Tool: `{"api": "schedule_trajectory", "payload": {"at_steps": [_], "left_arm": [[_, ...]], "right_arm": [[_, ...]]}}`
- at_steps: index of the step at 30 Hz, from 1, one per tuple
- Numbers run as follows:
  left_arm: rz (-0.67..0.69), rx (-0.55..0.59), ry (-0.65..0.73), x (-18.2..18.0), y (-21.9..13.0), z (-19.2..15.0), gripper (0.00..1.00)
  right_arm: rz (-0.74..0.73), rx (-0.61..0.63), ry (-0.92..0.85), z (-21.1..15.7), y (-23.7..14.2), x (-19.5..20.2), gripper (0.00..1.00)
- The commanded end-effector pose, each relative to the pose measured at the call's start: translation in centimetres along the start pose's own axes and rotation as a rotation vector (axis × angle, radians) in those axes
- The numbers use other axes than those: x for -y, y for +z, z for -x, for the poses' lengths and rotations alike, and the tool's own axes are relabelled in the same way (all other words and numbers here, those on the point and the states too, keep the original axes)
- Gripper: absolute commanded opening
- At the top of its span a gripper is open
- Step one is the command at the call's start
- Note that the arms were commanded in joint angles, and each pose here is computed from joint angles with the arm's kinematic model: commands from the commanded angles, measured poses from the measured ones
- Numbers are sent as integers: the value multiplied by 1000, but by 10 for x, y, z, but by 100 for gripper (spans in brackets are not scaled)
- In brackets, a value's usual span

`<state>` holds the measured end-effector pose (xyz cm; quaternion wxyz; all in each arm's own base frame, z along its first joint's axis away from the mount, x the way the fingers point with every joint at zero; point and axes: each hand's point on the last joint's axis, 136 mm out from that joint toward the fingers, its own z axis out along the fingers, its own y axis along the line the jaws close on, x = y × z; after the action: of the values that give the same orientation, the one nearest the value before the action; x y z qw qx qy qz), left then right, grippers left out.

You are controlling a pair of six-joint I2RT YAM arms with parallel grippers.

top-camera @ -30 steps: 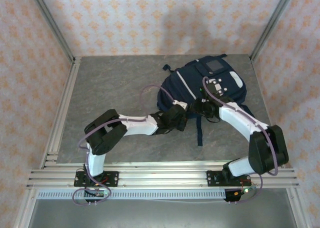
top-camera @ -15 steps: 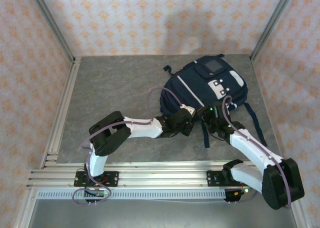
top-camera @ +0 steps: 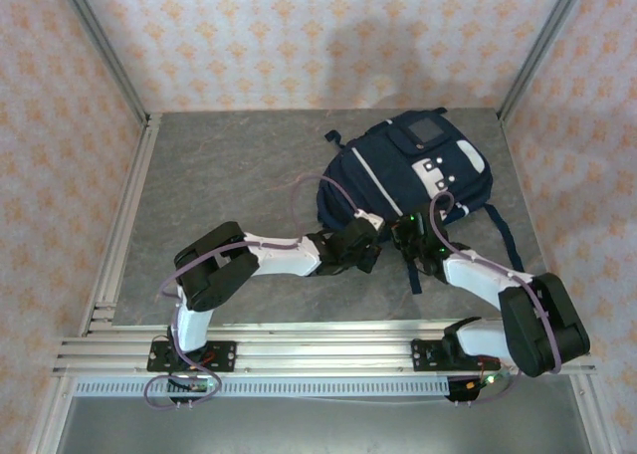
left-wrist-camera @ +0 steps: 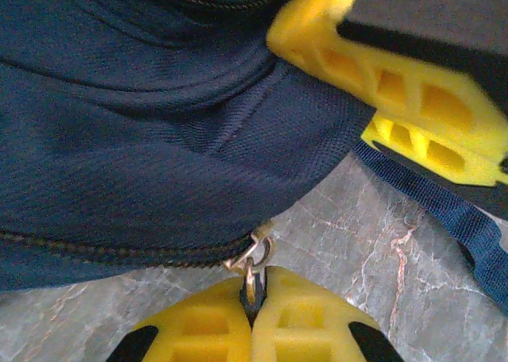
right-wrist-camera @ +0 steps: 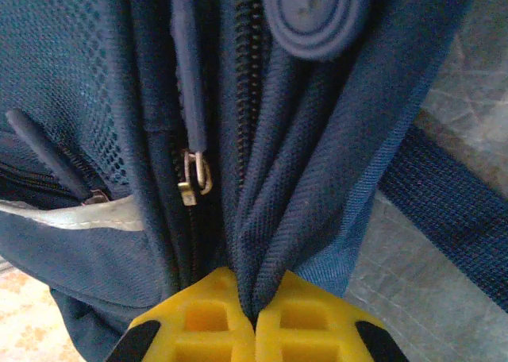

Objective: Pack the student bag

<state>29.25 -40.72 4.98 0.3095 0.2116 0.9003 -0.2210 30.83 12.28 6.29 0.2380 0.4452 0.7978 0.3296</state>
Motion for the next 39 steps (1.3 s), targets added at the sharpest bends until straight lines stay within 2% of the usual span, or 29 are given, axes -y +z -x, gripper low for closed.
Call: {"api": "schedule_trajectory", "payload": {"at_steps": [1,12,25,31,37,39], "left_arm": [[22,14,30,-7,-21,9,0],[82,6,-8,-51,-34,18,0],[134,-13,-84,-86,-47,9,0],[154,0,-124,-101,-55,4,0],[137,-8,-125,-99,-54,0,0],[106,-17,-132,-93,-49,0,0]], "right_arm": [[7,56,-45,10,-10,2,0],[-43,28,-149,3,-30,16,0],[-134,50,-304,10,-51,21,0],[-210,97,-355,22,-63,29,0],[-267,121,-349,46,-72,37,0],[-296,141,-364,56,-76,37,6]]}}
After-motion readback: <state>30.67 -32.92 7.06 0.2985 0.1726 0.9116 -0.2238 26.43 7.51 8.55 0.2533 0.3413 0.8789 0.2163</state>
